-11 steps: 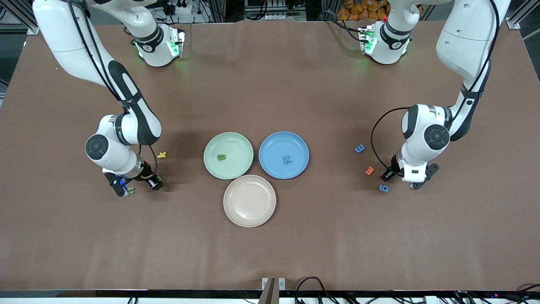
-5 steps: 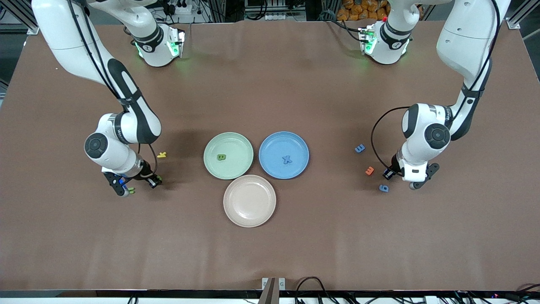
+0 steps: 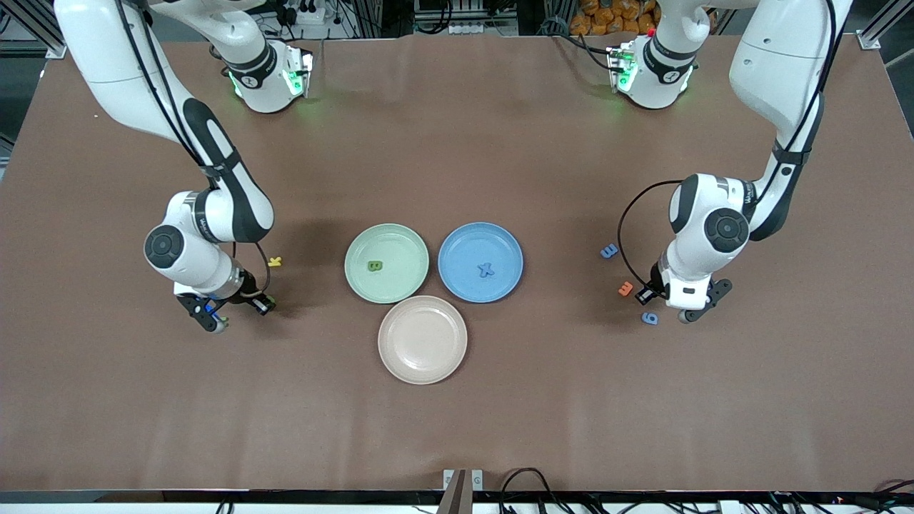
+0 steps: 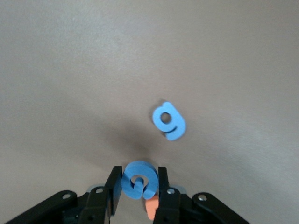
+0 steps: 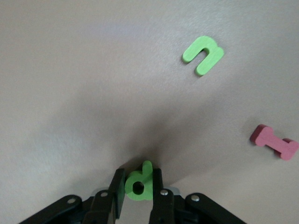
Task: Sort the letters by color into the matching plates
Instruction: 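Grasp the green d with the right gripper and lift it, then place the blue G on the blue plate with the left gripper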
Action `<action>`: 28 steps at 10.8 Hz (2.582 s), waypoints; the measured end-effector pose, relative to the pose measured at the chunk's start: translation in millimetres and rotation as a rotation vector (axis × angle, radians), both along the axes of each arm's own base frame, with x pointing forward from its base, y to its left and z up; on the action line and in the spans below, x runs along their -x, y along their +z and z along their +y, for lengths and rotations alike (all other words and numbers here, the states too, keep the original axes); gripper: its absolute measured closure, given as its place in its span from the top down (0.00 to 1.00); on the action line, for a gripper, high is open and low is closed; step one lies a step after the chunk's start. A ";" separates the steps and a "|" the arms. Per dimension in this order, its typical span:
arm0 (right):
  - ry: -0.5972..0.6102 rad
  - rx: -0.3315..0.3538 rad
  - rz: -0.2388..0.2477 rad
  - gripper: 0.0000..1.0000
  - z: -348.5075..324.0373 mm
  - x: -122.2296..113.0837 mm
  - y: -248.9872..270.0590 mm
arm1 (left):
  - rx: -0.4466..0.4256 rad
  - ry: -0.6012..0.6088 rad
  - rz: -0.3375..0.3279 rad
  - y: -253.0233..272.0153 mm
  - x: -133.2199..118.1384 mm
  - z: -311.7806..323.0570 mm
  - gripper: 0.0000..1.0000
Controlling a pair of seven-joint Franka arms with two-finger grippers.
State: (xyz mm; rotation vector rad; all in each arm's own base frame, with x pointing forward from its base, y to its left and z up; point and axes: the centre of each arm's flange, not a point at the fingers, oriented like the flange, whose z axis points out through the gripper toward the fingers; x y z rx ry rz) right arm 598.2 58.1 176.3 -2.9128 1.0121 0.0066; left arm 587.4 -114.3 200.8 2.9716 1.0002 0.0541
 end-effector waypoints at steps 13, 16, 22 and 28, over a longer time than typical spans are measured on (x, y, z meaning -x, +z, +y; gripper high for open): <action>0.327 0.033 0.094 0.28 118.3 6.0 74.3 | 0.039 -0.016 0.027 54.4 51.1 -211.1 0.35; 0.243 0.004 0.106 0.28 162.4 20.8 74.2 | 0.053 -0.004 0.013 63.9 70.8 -255.5 0.35; 0.104 -0.042 0.159 0.28 226.2 51.1 62.4 | 0.102 0.032 -0.022 79.0 86.0 -326.3 0.38; -0.049 -0.051 0.176 0.44 256.7 57.6 57.6 | 0.073 0.063 0.000 74.0 78.4 -317.0 1.00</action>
